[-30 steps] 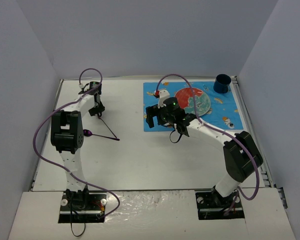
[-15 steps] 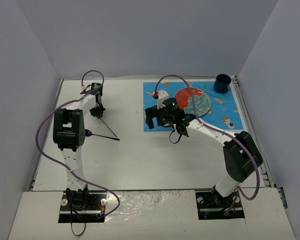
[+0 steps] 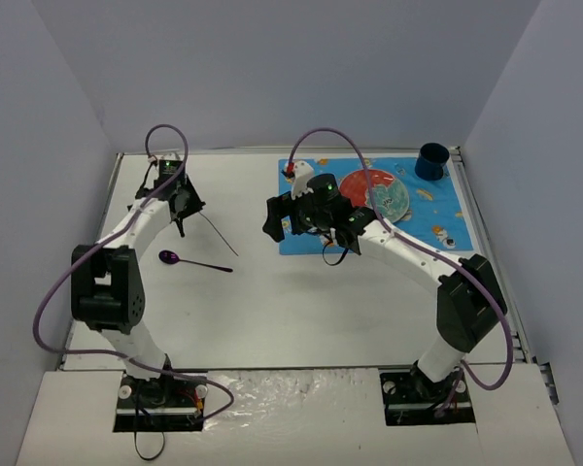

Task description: Set the dinner table for one person

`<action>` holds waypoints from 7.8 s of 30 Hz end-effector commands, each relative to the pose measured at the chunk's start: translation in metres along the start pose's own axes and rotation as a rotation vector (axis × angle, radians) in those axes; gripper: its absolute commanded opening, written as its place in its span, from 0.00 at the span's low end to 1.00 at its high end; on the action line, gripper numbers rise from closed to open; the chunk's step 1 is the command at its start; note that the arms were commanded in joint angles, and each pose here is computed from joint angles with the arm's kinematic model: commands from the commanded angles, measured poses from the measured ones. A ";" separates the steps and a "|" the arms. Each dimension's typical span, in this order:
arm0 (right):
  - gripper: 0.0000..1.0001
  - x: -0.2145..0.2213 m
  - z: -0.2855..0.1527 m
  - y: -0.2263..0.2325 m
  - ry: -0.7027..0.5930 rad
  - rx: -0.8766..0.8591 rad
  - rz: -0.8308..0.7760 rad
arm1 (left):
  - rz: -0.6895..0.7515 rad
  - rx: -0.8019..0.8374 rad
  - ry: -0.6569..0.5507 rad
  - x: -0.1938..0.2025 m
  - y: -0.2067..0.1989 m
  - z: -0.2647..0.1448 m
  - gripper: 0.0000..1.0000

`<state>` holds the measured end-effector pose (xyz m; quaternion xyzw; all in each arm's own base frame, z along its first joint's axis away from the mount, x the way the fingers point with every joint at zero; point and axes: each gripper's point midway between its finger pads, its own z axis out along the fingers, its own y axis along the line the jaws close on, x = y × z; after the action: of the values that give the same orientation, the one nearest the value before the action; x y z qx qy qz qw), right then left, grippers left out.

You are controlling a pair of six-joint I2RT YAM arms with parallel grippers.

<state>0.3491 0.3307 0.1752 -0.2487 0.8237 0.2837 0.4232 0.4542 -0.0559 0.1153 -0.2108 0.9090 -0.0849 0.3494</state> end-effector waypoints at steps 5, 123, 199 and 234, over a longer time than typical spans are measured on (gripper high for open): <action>0.88 -0.056 0.007 0.064 -0.048 -0.206 0.103 | 0.055 0.579 -0.287 -0.037 -0.124 -0.089 0.00; 0.18 0.037 0.098 -0.220 0.151 0.714 0.263 | 0.278 -0.191 0.002 0.072 0.053 -0.083 0.97; 0.84 -0.006 -0.021 -0.039 0.007 0.109 -0.018 | -0.163 0.025 -0.109 0.033 0.124 -0.015 0.00; 0.52 -0.008 0.047 0.069 0.115 -0.160 -0.177 | 0.251 0.601 -0.262 0.009 -0.101 -0.130 0.00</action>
<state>0.3210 0.4009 0.1502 -0.3709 0.8135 0.2964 0.3358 0.3829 -0.1342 0.1834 -0.0285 0.8539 -0.2515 0.4548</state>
